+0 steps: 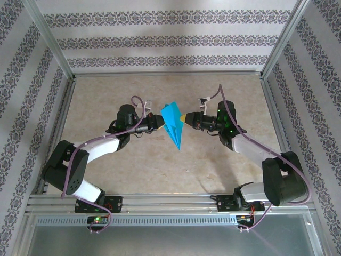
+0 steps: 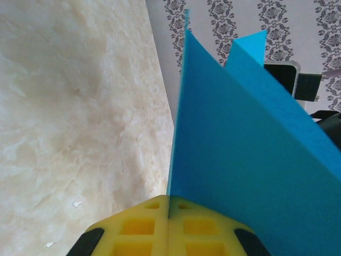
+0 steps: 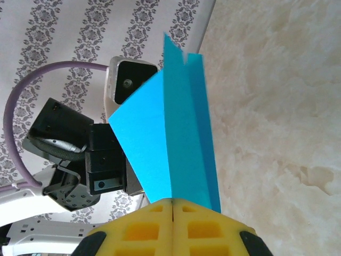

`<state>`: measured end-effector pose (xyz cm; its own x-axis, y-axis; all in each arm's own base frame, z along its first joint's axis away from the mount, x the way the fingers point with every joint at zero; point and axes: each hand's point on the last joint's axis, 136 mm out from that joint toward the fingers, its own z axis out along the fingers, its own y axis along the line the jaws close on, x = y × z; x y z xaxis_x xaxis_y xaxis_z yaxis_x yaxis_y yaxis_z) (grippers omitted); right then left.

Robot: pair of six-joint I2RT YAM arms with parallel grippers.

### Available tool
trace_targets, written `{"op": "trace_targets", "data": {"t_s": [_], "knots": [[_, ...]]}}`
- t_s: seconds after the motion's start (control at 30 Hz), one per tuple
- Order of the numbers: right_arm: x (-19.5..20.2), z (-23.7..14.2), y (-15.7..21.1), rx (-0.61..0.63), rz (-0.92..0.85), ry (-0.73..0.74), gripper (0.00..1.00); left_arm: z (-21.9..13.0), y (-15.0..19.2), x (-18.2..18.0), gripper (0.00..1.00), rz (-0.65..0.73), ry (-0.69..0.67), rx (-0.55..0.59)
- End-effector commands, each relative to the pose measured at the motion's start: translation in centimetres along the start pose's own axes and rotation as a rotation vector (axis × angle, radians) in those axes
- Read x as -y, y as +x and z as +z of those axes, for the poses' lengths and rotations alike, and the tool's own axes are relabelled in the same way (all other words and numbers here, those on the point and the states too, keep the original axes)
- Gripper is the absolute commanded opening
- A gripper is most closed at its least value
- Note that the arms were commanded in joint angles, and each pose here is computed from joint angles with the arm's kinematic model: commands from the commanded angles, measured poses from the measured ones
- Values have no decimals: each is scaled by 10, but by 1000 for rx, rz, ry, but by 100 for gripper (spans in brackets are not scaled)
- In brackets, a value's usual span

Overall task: Fold a paper plane with a square sheet of paper (fold left side to right side)
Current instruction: Turn over the paper plane at the center of the table.

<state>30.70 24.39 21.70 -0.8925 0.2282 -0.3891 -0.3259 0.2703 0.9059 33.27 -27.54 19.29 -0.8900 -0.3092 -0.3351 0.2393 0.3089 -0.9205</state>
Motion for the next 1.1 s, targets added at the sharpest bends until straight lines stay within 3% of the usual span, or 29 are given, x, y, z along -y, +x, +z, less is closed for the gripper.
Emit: {"op": "trace_targets", "data": {"t_s": [0.0,0.1,0.23,0.43,0.5,0.63,0.83,1.07], "knots": [[7,1,-10,40,-30,30,22,1,-4,5,1,38,-17,17],[35,-2,-8,47,0,118,40,2,0,-8,0,10,-67,6],[71,-13,1,39,4,293,50,8,5,-26,0,-48,-110,-17],[102,-47,20,-47,-65,657,53,17,13,-66,0,-149,-258,-63],[101,-52,26,-98,-96,717,52,21,16,-77,0,-167,-306,-86],[87,-36,45,-193,-109,693,47,27,22,-96,0,-184,-399,-124],[66,7,66,-257,-109,579,47,30,26,-111,0,-220,-483,-144],[78,39,80,-333,-112,606,52,32,29,-116,0,-232,-514,-163]]}}
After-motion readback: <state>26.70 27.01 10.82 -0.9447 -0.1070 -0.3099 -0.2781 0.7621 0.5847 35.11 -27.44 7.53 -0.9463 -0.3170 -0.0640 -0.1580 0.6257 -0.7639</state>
